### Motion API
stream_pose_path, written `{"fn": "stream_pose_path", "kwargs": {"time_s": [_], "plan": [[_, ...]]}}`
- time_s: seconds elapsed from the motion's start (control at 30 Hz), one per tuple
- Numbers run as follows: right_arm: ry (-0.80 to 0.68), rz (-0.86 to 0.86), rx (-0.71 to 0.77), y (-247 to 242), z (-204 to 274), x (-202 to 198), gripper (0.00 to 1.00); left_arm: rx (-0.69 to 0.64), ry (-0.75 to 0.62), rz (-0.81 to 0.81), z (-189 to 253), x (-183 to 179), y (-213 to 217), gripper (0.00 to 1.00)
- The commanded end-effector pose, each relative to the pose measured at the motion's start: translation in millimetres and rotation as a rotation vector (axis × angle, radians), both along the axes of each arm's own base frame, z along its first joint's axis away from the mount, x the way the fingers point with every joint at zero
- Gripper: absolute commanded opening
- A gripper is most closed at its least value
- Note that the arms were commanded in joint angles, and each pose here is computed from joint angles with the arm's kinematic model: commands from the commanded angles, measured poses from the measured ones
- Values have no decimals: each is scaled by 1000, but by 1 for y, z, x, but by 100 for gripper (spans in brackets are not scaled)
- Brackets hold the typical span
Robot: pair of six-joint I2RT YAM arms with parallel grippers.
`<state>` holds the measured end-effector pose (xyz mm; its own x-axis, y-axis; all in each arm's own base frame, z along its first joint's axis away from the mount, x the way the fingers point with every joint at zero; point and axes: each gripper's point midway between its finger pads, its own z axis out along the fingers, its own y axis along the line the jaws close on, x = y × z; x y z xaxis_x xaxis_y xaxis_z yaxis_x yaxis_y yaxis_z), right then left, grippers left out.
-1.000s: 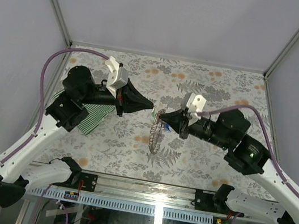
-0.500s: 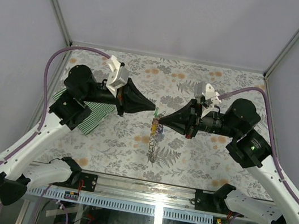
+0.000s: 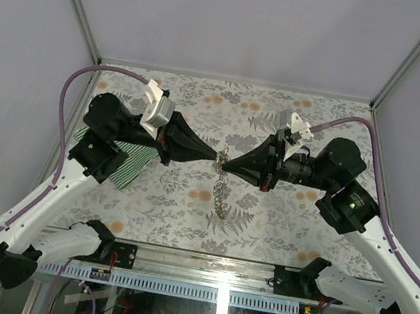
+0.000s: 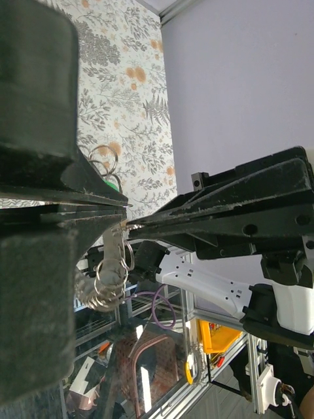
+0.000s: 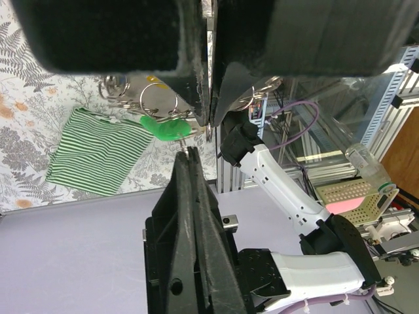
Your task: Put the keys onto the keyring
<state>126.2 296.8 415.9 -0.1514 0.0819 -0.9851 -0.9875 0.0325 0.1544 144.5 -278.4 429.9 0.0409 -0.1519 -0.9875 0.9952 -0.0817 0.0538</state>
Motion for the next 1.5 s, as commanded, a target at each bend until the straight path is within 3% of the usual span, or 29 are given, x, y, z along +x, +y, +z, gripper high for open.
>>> {"fn": "stream_pose_path", "kwargs": {"time_s": [0.0, 0.87, 1.47], "plan": [[-43, -13, 74, -2, 23, 4, 0, -33, -60, -40, 11, -12, 4, 0], [-27, 35, 63, 3, 20, 2, 0, 8, -49, -103, 7, -20, 3, 0], [-61, -110, 105, -9, 30, 17, 0, 27, -43, -116, 3, -20, 2, 0]]}}
